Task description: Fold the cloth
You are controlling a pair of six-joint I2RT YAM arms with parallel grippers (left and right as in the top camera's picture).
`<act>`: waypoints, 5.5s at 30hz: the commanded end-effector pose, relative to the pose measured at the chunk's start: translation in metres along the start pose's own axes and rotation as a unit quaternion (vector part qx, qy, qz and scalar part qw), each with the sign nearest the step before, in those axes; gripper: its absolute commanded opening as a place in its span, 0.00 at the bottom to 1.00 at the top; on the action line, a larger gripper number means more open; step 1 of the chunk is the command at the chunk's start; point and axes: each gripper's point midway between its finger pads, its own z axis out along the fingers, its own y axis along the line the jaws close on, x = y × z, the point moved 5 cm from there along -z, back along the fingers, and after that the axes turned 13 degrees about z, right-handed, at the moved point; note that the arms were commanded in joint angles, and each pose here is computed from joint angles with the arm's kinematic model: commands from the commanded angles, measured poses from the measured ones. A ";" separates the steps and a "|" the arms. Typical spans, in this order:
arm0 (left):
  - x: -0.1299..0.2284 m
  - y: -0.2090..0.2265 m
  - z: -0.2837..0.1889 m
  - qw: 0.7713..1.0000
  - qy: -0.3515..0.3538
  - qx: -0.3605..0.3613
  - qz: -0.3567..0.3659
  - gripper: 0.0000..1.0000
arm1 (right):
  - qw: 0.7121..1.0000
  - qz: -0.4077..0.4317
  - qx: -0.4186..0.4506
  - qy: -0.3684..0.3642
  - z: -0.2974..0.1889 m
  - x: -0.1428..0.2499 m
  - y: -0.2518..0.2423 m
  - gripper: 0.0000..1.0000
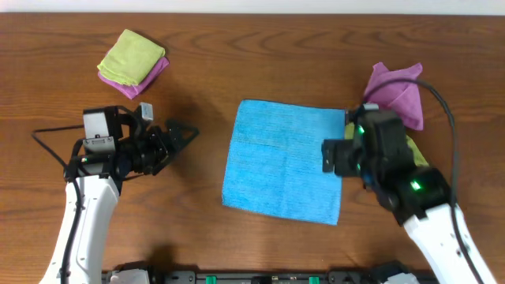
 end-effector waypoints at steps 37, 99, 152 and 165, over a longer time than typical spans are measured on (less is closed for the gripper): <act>0.107 0.032 0.144 0.946 0.315 -0.034 -0.073 0.63 | 0.954 0.266 -0.030 0.137 0.006 0.121 -0.037 0.91; 0.115 -0.012 0.058 0.953 0.290 -0.078 0.053 0.06 | 0.982 0.168 -0.075 0.034 0.052 0.082 -0.024 0.01; -0.027 0.025 0.144 0.993 -0.035 -0.101 0.059 0.95 | 0.991 0.039 -0.023 -0.124 0.153 -0.036 0.009 0.50; -0.033 -0.032 0.110 0.996 -0.044 0.019 0.070 0.06 | 0.986 0.158 0.011 -0.050 0.137 -0.009 -0.008 0.61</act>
